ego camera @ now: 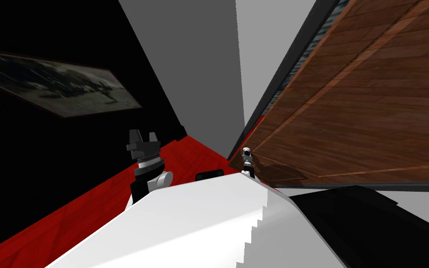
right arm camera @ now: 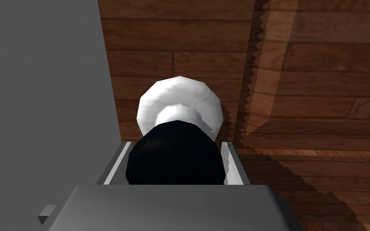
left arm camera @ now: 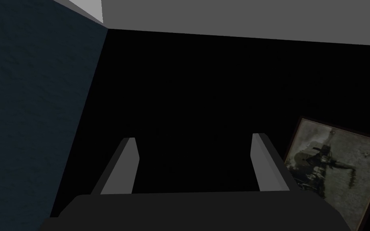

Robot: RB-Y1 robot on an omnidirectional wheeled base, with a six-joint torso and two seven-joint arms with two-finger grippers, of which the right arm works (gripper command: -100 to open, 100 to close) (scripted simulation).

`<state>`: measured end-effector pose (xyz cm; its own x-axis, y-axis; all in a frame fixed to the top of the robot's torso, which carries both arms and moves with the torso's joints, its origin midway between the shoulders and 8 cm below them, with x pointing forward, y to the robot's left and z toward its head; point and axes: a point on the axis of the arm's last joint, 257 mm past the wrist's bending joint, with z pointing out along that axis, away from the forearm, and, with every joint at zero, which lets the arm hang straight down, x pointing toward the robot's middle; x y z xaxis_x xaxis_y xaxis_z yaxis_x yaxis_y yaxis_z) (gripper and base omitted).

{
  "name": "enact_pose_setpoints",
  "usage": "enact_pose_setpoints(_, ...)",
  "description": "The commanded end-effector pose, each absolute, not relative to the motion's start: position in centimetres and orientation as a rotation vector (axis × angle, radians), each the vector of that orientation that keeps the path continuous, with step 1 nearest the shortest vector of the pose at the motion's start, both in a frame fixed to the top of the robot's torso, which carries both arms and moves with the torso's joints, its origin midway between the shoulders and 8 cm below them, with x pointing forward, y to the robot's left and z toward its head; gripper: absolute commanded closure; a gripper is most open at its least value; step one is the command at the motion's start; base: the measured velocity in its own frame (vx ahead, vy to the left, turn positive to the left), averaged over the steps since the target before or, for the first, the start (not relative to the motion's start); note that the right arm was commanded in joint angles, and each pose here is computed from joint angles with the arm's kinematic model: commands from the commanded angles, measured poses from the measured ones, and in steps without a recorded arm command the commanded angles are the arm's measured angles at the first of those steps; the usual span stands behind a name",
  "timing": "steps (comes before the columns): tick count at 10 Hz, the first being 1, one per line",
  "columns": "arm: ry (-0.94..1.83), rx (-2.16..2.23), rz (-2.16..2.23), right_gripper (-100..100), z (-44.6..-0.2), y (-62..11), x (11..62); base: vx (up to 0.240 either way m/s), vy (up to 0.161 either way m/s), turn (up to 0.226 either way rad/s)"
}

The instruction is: Pull the door open

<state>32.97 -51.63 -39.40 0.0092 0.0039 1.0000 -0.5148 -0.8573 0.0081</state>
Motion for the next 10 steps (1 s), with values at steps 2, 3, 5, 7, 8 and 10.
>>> enact_pose_setpoints(2, -0.485, 1.946, 1.945, 100, -39.2, -50.3, 33.4, -0.242, 0.010, 0.085)
enact_pose_setpoints(3, -0.472, 1.957, 1.957, 100, -39.2, -49.8, 33.6, -0.233, 0.022, 0.071)
enact_pose_setpoints(5, -0.454, 1.979, 1.959, 100, -39.6, -49.2, 33.4, -0.145, 0.020, 0.043)
enact_pose_setpoints(7, -0.424, 1.994, 1.982, 100, -39.5, -48.5, 33.5, -0.249, -0.029, 0.090)
enact_pose_setpoints(8, -0.399, 2.008, 2.000, 100, -39.4, -47.9, 33.5, -0.244, 0.017, 0.085)
enact_pose_setpoints(10, -0.360, 2.030, 2.028, 100, -39.2, -47.0, 33.5, -0.233, 0.009, 0.069)
